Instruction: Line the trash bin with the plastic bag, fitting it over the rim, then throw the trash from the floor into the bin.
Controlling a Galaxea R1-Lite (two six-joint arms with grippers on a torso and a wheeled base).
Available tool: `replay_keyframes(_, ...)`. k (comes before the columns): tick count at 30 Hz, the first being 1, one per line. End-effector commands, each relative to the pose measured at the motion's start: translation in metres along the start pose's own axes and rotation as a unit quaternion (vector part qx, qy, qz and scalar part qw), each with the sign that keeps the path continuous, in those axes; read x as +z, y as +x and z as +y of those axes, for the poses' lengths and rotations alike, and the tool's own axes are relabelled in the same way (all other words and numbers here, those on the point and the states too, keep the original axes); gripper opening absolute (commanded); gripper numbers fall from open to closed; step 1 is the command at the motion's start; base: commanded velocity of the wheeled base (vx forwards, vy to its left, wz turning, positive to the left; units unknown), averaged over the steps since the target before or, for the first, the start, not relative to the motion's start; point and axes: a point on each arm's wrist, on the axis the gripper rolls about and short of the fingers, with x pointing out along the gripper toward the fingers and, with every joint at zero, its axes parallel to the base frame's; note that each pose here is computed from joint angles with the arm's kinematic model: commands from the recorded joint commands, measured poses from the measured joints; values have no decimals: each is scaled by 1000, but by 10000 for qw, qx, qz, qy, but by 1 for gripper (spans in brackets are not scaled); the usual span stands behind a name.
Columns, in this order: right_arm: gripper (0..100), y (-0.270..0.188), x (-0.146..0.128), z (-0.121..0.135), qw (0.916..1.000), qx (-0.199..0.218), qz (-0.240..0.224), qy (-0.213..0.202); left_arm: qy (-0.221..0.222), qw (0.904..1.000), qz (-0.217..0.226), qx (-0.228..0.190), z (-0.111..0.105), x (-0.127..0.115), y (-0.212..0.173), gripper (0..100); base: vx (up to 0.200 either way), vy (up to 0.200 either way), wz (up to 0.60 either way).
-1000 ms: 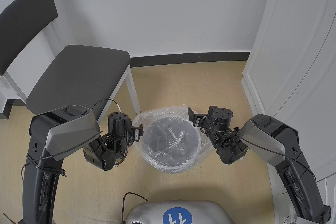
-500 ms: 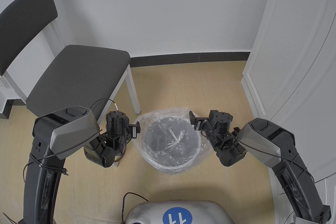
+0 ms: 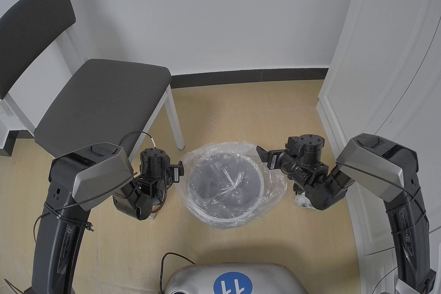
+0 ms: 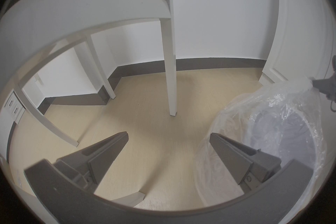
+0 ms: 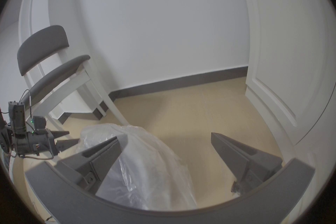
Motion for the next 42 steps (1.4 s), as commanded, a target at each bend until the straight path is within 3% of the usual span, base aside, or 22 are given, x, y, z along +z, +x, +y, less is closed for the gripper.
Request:
replay_keyframes(1, 100, -9, 14, -10, 9998, -35, 176, 5, 11, 10000, 78, 48, 3, -9, 5, 100, 0, 0, 0)
replay_keyframes(7, 100, -10, -1, -12, 9985, 132, 529, -2, 8, 9999, 86, 63, 4, -10, 7, 100, 0, 0, 0)
replay_keyframes(13, 100, -11, -1, -18, 9982, 133, 577, 13, -7, 10000, 71, 69, 4, -13, 10, 100, 0, 0, 0)
replay_keyframes(16, 100, -5, -13, -19, 9978, 145, 648, 12, -71, 9999, 42, 67, 2, -15, 15, 100, 0, 0, 0)
replay_keyframes(21, 100, 15, -38, -22, 9982, 87, 586, 118, -267, 9996, -60, 57, 0, -14, 21, 100, 0, 0, 0)
replay_keyframes(27, 100, 31, -44, -23, 9980, 22, 392, 485, -345, 9993, -139, 85, 2, -13, 27, 100, 0, 0, 0)
replay_keyframes(37, 100, 49, -62, -32, 9981, -256, 264, 485, -421, 9989, -189, 115, 3, -19, 36, 100, 0, 0, 0)
replay_keyframes(42, 100, 50, -69, -33, 9971, -315, 509, 474, -431, 9988, -168, 146, 6, -20, 38, 100, 0, 0, 0)
